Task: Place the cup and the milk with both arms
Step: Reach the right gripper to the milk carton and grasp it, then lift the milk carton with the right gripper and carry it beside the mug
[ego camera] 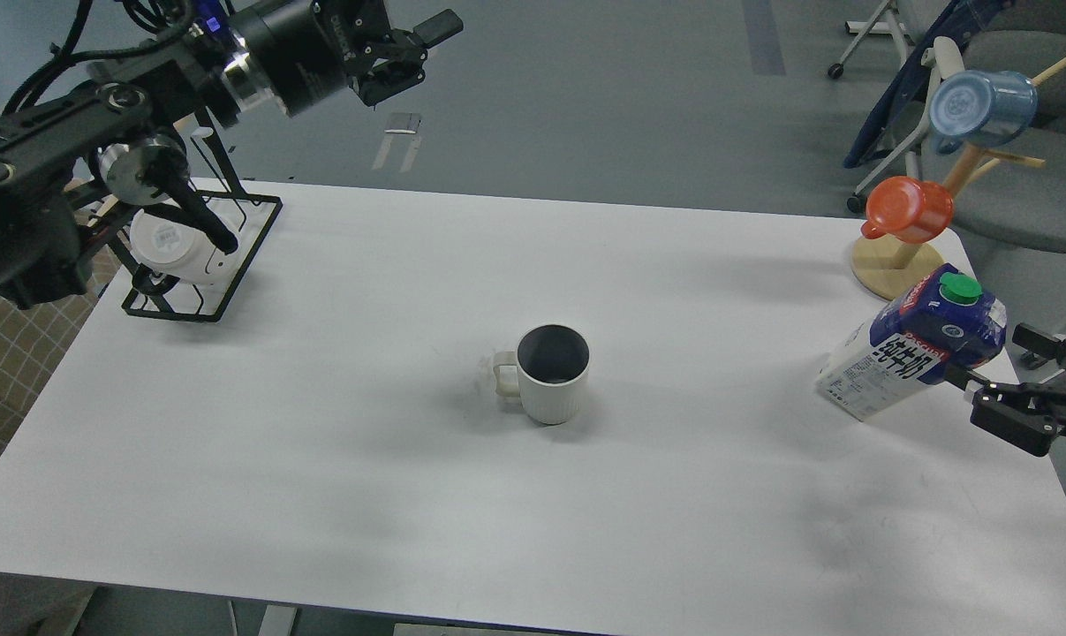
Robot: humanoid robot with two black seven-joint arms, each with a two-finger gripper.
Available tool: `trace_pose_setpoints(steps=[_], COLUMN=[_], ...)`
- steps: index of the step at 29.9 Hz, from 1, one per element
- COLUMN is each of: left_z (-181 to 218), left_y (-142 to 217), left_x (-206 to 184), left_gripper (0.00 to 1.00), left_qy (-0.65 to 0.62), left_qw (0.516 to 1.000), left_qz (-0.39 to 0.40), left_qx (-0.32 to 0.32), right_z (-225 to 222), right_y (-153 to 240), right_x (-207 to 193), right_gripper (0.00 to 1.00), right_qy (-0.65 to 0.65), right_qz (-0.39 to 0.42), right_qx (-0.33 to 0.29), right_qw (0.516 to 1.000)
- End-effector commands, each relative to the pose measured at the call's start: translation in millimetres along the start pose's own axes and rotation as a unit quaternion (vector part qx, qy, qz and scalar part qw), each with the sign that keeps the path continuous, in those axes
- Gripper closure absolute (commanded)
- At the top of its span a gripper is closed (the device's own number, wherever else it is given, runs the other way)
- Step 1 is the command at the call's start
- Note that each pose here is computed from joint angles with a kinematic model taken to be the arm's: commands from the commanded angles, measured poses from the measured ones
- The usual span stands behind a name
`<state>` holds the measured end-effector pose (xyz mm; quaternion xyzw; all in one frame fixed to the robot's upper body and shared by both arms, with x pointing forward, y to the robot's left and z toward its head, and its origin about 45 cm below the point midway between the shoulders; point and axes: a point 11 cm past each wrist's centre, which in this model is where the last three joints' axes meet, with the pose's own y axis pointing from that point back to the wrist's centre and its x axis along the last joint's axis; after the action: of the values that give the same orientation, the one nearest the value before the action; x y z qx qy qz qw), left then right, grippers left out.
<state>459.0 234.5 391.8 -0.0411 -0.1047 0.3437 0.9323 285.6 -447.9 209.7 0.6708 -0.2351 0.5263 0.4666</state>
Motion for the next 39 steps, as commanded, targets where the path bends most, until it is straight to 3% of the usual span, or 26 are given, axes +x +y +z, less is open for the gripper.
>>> trace_pose_setpoints(steps=[1, 6, 8, 9, 13, 15, 18, 29, 39], left_z=[-1, -1, -1, 0, -1, -1, -1, -2, -2], left_y=[1, 1, 1, 1, 1, 1, 1, 2, 1], left_x=[1, 1, 1, 1, 1, 1, 1, 1, 1], left_gripper=[0.04, 0.04, 0.04, 0.03, 0.04, 0.03, 0.04, 0.03, 0.03], left_qy=[-0.001, -0.001, -0.001, -0.001, -0.001, -0.001, -0.001, -0.002, -0.002], left_qw=[1.000, 1.000, 1.000, 1.000, 1.000, 1.000, 1.000, 1.000, 1.000], left_qz=[0.001, 0.001, 0.001, 0.001, 0.001, 0.001, 0.001, 0.001, 0.001], left_qx=[0.001, 0.002, 0.002, 0.001, 0.002, 0.002, 0.002, 0.006, 0.005], right_z=[-2, -3, -1, -2, -3, -3, -7, -24, -75], right_y=[-8, -17, -22, -26, -31, -31, -33, -50, -102], right_x=[-2, -5, -7, -9, -10, -9, -6, 34, 44], right_gripper=[0.04, 0.16, 0.32, 0.45, 0.60, 0.80, 0.96, 1.00, 1.00], right_qy=[-0.002, -0.004, -0.004, -0.006, -0.007, -0.006, -0.008, -0.006, 0.051], right_qz=[0.004, 0.008, 0.009, 0.009, 0.011, 0.012, 0.017, 0.076, 0.090], right_qx=[0.003, 0.004, 0.002, 0.003, 0.005, 0.005, 0.010, 0.041, 0.132], right_qw=[1.000, 1.000, 1.000, 1.000, 1.000, 1.000, 1.000, 0.996, 0.986])
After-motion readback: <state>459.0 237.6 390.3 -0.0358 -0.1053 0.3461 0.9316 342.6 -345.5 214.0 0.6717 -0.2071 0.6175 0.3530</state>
